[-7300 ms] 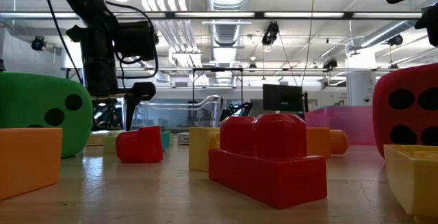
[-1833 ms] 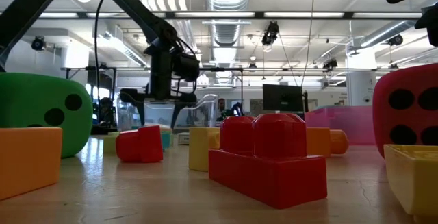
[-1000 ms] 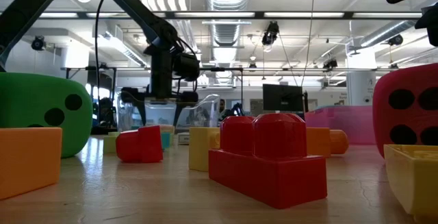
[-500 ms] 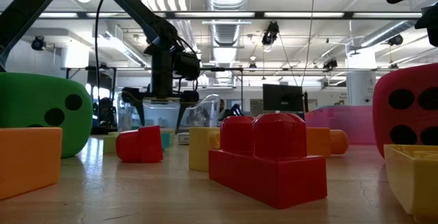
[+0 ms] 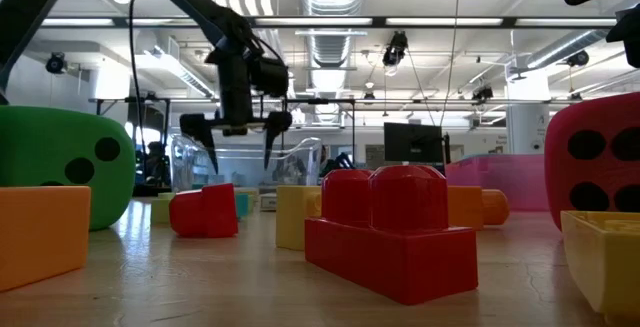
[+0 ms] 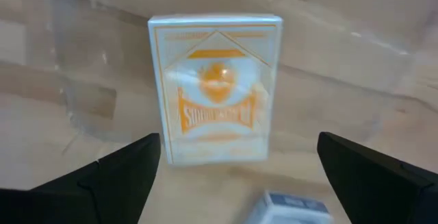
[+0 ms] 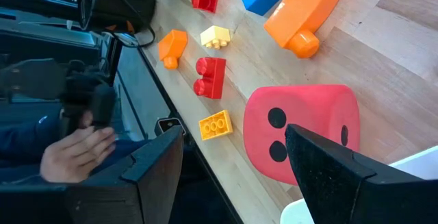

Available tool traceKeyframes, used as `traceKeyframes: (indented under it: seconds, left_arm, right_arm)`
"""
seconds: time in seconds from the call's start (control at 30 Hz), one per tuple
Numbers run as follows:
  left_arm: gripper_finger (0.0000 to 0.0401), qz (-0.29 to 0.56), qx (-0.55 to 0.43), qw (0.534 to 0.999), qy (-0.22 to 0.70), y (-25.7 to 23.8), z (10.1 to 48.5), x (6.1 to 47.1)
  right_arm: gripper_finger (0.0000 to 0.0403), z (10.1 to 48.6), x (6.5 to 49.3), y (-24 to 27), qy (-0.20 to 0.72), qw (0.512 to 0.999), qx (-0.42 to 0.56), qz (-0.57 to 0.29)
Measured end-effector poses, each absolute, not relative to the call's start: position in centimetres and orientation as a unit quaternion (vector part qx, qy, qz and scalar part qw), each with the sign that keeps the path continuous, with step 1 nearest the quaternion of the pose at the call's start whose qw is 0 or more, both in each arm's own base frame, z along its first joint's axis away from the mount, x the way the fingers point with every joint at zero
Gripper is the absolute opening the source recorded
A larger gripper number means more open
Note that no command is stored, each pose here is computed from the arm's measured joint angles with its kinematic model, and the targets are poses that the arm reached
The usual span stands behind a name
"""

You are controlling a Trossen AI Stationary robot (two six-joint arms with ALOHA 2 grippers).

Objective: Pick & Place Toys
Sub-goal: Put the orange game piece into the white bin

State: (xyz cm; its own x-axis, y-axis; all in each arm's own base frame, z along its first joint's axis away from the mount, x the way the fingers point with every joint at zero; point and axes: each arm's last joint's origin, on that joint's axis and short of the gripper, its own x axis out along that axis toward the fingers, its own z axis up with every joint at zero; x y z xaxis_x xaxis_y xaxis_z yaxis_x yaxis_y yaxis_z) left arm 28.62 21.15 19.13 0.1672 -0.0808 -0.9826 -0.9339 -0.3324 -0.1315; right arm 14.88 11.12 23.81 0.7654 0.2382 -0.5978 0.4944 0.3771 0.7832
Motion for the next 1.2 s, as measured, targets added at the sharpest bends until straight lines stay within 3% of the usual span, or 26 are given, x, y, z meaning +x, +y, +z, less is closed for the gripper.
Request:
traceKeyframes:
  seconds: [0.17, 0.5, 0.67, 0.93, 1.2]
  left_arm:
    - [0.0373, 0.516, -0.635, 0.437, 0.372, 20.5, 21.8, 27.7]
    - [0.0258, 0.495, -0.638, 0.480, 0.344, 18.5, 26.2, 26.3]
    - [0.0222, 0.474, -0.619, 0.520, 0.350, 18.0, 27.5, 25.8]
    - [0.0197, 0.447, -0.571, 0.581, 0.369, 17.6, 28.6, 25.3]
    - [0.0197, 0.427, -0.556, 0.600, 0.385, 17.5, 28.7, 25.2]
  right_arm:
    - [0.0251, 23.8, 14.9, 11.1, 0.332, 0.761, 0.551, -0.084]
    - [0.0251, 23.8, 14.9, 11.1, 0.332, 0.761, 0.551, -0.084]
    - [0.0251, 23.8, 14.9, 11.1, 0.332, 0.760, 0.552, -0.084]
    - [0.0251, 23.8, 14.9, 11.1, 0.332, 0.760, 0.552, -0.085]
    - [0.0251, 23.8, 14.9, 11.1, 0.332, 0.760, 0.552, -0.084]
